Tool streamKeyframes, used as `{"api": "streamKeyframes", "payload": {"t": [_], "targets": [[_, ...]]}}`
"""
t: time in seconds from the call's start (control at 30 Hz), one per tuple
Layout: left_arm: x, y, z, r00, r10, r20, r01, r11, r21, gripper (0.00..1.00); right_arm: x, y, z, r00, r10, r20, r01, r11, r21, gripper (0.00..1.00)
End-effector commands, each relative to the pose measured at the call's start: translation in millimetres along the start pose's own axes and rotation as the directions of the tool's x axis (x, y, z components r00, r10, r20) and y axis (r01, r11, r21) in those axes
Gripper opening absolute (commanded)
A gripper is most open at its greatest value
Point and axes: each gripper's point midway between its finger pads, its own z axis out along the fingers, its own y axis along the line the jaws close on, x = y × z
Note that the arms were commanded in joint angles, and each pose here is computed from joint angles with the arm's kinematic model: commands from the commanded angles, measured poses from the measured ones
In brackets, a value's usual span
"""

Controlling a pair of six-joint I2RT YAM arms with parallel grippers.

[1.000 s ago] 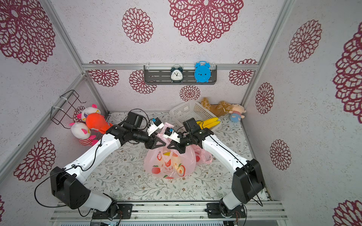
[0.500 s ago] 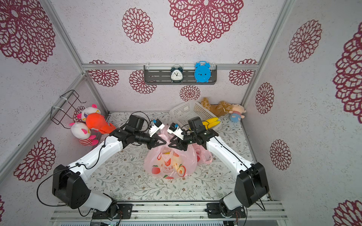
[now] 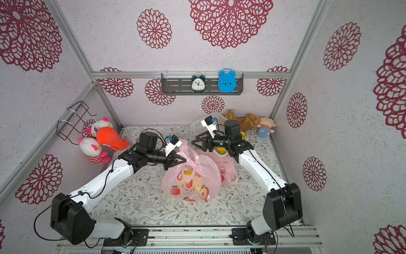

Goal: Place the banana into a plastic bag & tie a knot
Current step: Cross the plastic bag at the center of the board.

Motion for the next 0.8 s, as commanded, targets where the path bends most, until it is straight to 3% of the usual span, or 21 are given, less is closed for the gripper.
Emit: {"api": "streamKeyframes", "payload": {"t": [0.0, 0.13, 0.27, 0.47, 0.6, 0.63, 0.7, 0.73, 0.77], "targets": [[-6, -6, -4, 0.998, 0.052, 0.028, -0.053, 0.998, 0.024, 0.0, -7, 10, 9, 0.993, 0.117, -0.03, -0.12, 0.983, -0.137, 0.62], [-5, -9, -4, 0.998, 0.061, 0.032, -0.062, 0.997, 0.036, 0.0, -5, 19, 20, 0.99, 0.122, -0.066, -0.134, 0.965, -0.226, 0.64], [-6, -8, -2, 0.998, 0.062, 0.032, -0.063, 0.997, 0.044, 0.0, -3, 35, 27, 0.99, 0.103, -0.1, -0.129, 0.942, -0.311, 0.73], [-5, -6, -2, 0.998, 0.06, 0.032, -0.061, 0.997, 0.047, 0.0, 2, 51, 36, 0.986, 0.073, -0.149, -0.124, 0.921, -0.369, 0.71], [-4, -5, -2, 0.998, 0.055, 0.034, -0.056, 0.998, 0.043, 0.0, 0, 53, 35, 0.987, 0.054, -0.151, -0.105, 0.929, -0.354, 0.52], [-4, -4, -2, 0.998, 0.052, 0.036, -0.054, 0.998, 0.039, 0.0, 0, 53, 34, 0.987, 0.049, -0.15, -0.099, 0.934, -0.343, 0.42], [-4, -3, -3, 0.998, 0.049, 0.043, -0.05, 0.998, 0.033, 0.0, -1, 51, 29, 0.989, 0.032, -0.141, -0.074, 0.949, -0.305, 0.12], [-4, -2, -4, 0.998, 0.045, 0.045, -0.046, 0.999, 0.029, 0.0, -2, 48, 26, 0.991, 0.029, -0.133, -0.066, 0.957, -0.284, 0.02], [-4, -2, -5, 0.998, 0.042, 0.05, -0.043, 0.999, 0.024, 0.0, -3, 46, 22, 0.992, 0.025, -0.123, -0.057, 0.963, -0.262, 0.0]]}}
